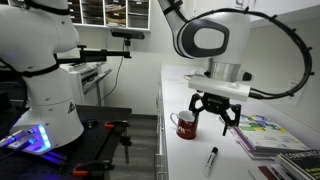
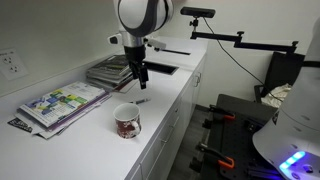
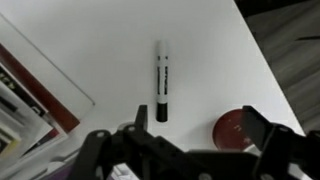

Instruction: Put the marker in the mug

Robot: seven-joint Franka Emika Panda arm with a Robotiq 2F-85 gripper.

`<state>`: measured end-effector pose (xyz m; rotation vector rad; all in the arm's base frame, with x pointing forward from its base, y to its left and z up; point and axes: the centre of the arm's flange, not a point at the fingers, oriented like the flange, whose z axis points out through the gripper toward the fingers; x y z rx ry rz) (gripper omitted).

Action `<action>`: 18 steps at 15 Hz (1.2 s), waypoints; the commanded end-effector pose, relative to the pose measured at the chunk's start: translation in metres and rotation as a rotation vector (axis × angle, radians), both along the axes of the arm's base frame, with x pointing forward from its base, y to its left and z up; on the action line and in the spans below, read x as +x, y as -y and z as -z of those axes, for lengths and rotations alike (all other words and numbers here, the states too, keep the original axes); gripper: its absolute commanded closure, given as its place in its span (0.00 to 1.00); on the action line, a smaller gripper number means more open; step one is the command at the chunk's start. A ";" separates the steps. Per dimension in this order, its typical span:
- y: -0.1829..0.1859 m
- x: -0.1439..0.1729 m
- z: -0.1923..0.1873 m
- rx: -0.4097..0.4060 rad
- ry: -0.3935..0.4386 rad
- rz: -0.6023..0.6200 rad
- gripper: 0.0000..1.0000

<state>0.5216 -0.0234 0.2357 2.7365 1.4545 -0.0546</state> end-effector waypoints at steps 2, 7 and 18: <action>0.015 0.018 0.046 0.023 -0.001 -0.061 0.00; 0.027 0.043 0.089 0.047 -0.031 -0.050 0.00; 0.029 0.057 0.110 0.069 -0.029 -0.057 0.75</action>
